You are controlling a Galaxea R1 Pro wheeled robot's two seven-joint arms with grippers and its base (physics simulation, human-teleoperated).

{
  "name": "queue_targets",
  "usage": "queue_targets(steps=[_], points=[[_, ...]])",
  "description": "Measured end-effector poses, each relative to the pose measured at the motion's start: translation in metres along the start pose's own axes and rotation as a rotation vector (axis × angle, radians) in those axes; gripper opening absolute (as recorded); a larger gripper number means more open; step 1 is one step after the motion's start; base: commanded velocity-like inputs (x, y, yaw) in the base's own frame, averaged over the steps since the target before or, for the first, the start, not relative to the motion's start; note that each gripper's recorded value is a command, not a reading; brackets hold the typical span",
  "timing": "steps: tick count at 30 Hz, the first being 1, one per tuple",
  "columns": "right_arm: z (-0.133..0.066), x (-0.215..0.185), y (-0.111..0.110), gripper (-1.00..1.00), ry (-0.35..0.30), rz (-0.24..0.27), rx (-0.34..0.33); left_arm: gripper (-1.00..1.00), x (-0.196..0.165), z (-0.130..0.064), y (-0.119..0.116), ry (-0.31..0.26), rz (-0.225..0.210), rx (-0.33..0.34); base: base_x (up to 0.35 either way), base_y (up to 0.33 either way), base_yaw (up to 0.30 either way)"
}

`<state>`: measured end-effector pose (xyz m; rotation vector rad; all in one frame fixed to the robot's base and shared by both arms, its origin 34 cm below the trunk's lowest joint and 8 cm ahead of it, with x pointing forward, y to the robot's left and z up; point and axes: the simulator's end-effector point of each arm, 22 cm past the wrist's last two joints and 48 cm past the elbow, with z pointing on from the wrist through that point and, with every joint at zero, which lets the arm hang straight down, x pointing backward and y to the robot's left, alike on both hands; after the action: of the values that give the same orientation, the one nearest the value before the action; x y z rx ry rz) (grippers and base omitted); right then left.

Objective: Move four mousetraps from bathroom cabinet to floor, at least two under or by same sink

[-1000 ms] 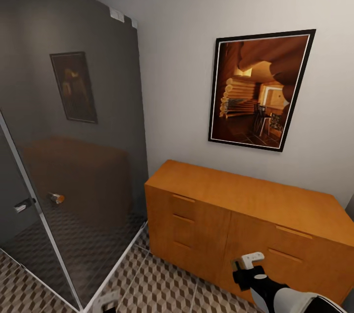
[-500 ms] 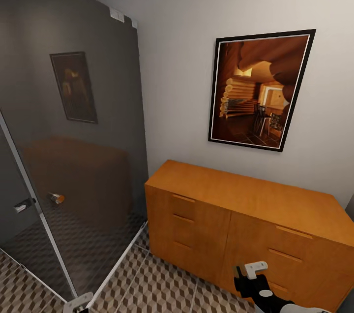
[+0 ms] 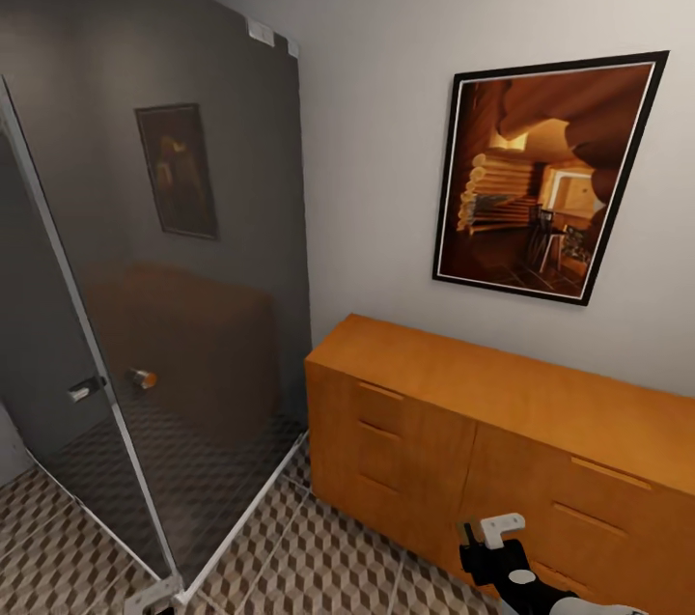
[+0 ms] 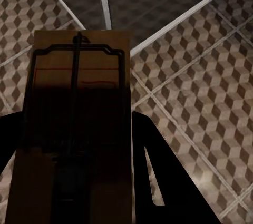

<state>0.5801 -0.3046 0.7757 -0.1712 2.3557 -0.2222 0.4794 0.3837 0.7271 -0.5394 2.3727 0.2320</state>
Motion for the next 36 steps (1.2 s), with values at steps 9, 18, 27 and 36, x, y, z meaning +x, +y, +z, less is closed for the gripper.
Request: queue_targets(steps=[9,18,27,36], points=[[0.0,0.0001,-0.0001,-1.0,0.0,0.0,0.0,-1.0,0.0003,0.0,0.0012,0.0,0.001,-0.002,0.0,0.0,0.297],[0.0,0.0001,0.0001,-1.0,0.0,-0.002,0.0,-1.0,0.002,-0.0004,0.0007,0.003,0.001,-0.002,0.0,0.0,0.297],[0.0,0.0003,0.0,-1.0,0.0,-0.002,0.0,-1.0,0.0031,-0.0008,-0.0019,0.004,0.0,0.001,0.0,0.0,0.297],[0.0,0.0002,0.0002,-1.0,0.0,-0.004,-0.001,-1.0,0.003,-0.0008,-0.0022,0.004,0.0,0.004,0.0,0.0,0.297]])
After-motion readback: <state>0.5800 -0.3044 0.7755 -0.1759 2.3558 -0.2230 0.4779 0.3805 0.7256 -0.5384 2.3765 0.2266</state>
